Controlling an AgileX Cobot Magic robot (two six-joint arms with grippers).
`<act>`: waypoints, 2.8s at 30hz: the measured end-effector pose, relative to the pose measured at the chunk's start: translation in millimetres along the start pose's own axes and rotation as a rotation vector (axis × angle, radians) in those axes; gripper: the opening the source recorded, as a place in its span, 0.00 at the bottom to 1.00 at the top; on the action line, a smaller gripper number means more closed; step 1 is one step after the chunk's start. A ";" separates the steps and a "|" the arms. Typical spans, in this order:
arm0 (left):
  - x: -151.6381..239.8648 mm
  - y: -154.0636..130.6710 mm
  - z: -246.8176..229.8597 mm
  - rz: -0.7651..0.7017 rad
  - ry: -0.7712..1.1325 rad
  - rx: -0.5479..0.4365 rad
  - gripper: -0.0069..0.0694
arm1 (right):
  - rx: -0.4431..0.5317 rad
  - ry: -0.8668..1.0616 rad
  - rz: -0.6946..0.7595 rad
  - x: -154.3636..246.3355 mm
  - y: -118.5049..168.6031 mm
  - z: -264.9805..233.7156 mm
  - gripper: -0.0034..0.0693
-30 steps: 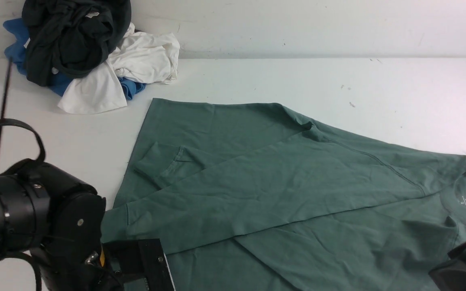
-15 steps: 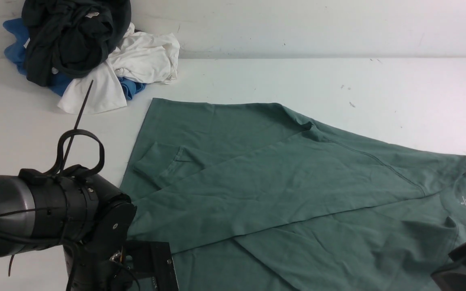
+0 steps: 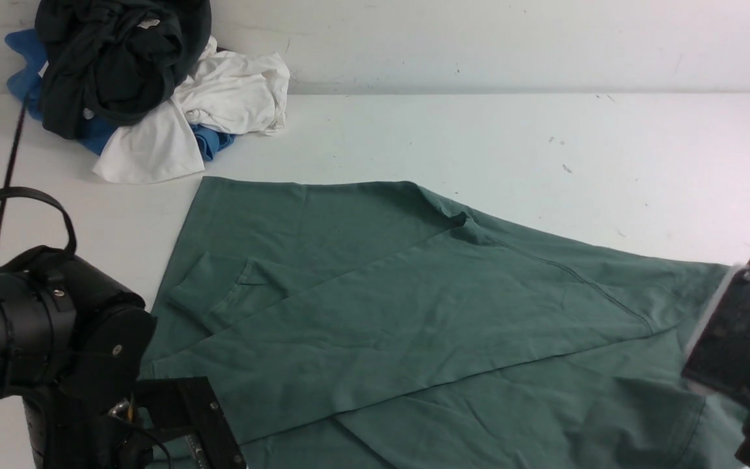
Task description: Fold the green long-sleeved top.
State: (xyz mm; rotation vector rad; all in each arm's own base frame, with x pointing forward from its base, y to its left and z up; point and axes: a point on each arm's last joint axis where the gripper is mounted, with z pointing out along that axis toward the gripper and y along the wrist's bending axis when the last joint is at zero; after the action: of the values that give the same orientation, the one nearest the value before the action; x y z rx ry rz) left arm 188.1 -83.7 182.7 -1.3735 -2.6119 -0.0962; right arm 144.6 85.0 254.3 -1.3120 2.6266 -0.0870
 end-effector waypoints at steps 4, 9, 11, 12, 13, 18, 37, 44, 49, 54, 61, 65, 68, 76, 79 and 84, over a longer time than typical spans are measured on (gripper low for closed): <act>0.6 -0.4 -1.6 -0.019 -0.019 0.013 0.09 | 0.015 0.002 -0.059 -1.6 0.1 25.1 0.77; -1.2 -1.1 -1.7 -0.030 -0.040 0.024 0.09 | 0.026 0.034 -0.138 -12.0 -2.9 60.4 0.77; -1.6 -0.9 -1.7 -0.031 -0.046 0.022 0.09 | 0.039 0.051 -0.173 -16.5 -5.5 71.6 0.77; -1.9 -0.8 -1.7 -0.031 -0.049 0.020 0.09 | 0.045 0.058 -0.190 -19.0 -6.7 77.9 0.76; -2.0 -0.7 -1.7 -0.031 -0.050 0.020 0.09 | 0.048 0.063 -0.204 -21.6 -7.7 84.0 0.76; -2.2 -0.8 -1.7 -0.032 -0.052 0.021 0.09 | 0.043 0.122 -0.265 -29.1 -10.5 110.5 0.64; -12.9 35.4 -83.1 -0.054 -0.229 -0.198 0.11 | 0.110 0.000 -0.190 -63.9 -68.7 6.4 0.07; -11.7 95.2 -150.6 -0.146 -0.388 -0.340 0.11 | 0.042 -0.074 -0.097 -83.7 -114.9 -9.6 0.07; -26.1 136.7 -177.7 -0.172 -0.443 -0.404 0.11 | 0.016 -0.095 -0.091 -112.7 -147.0 -5.2 0.07; -49.1 165.0 -179.8 -0.180 -0.453 -0.422 0.11 | 0.030 -0.097 -0.110 -140.7 -172.4 6.5 0.07; -84.0 211.0 -150.6 -0.196 -0.447 -0.422 0.11 | 0.037 -0.100 -0.082 -169.4 -209.7 38.9 0.07; -98.9 231.0 -129.0 -0.208 -0.441 -0.415 0.11 | 0.041 -0.099 -0.051 -174.5 -226.4 52.6 0.07; -109.3 242.8 -111.1 -0.225 -0.437 -0.398 0.11 | 0.039 -0.095 -0.030 -176.3 -235.7 63.3 0.07; -131.9 264.3 -78.0 -0.296 -0.507 -0.416 0.11 | 0.036 -0.099 0.053 -177.5 -248.3 96.8 0.07; -137.2 268.5 -72.9 -0.315 -0.540 -0.431 0.11 | 0.050 -0.112 0.077 -177.4 -252.3 102.0 0.07; -149.4 278.3 -58.9 -0.394 -0.621 -0.451 0.14 | 0.106 -0.162 0.130 -179.9 -260.9 107.2 0.08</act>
State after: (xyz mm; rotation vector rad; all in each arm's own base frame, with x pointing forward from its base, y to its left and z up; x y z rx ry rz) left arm 507.4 -54.9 202.7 -1.1000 -3.5350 -0.3910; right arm 476.7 74.9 214.7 -1.0649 2.5250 -0.0946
